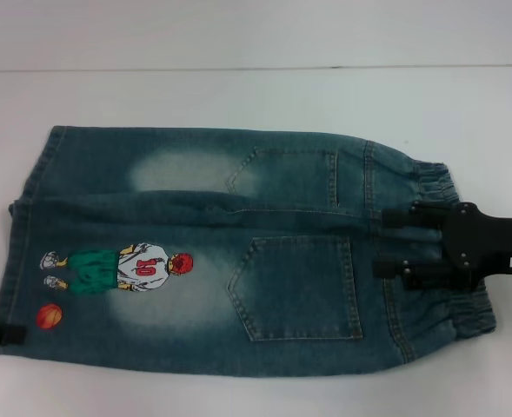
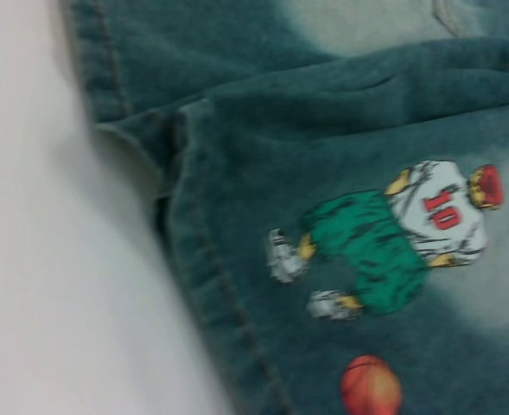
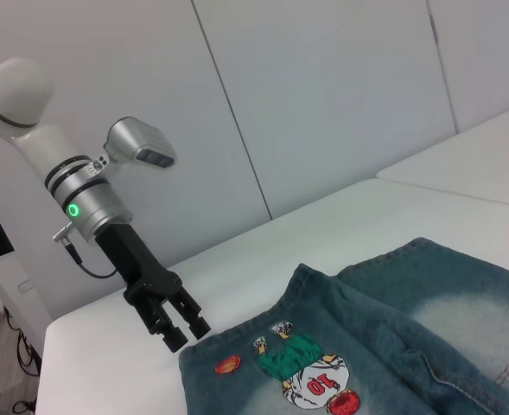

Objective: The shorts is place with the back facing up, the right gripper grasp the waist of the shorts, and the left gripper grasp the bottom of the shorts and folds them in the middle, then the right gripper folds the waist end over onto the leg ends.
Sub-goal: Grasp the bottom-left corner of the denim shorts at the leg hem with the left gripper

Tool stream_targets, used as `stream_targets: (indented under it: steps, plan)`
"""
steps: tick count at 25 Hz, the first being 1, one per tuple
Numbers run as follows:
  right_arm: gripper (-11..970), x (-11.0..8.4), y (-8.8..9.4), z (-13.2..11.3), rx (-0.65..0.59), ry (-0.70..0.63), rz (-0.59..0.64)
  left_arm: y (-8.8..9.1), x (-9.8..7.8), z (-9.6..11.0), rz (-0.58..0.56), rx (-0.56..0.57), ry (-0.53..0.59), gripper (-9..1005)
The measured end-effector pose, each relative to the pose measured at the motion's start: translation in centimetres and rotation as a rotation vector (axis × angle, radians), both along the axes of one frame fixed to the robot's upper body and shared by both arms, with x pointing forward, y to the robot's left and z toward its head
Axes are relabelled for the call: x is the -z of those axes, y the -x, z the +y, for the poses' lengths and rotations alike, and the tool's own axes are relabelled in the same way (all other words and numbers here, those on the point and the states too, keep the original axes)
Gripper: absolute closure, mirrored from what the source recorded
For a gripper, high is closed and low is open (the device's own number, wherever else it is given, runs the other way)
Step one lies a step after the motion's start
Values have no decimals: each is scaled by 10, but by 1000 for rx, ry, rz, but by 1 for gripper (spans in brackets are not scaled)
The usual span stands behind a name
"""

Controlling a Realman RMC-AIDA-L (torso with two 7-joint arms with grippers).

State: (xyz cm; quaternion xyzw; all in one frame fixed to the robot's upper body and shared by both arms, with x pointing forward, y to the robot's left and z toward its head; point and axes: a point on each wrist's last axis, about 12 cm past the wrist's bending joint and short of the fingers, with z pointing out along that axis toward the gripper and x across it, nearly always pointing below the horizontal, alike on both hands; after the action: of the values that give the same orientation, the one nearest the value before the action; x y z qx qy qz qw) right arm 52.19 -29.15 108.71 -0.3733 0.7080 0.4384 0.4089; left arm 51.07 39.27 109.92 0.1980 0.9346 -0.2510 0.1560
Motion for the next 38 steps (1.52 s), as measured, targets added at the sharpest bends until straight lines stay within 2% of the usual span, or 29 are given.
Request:
stream_targets:
  steps: [9, 20, 26, 38]
  plan:
    - [48, -2, -1, 0, 1, -11, -8, -8, -12, -31, -98, 114, 183, 150]
    - [47, -2, 1, -1, 7, -18, -8, -11, -13, -43, -70, 164, 248, 149]
    - [48, -3, 1, -2, 7, -20, -11, -12, -13, -49, -64, 202, 243, 149]
    - [47, -2, 4, -4, 11, -33, -8, -9, -15, -21, -88, 129, 131, 149]
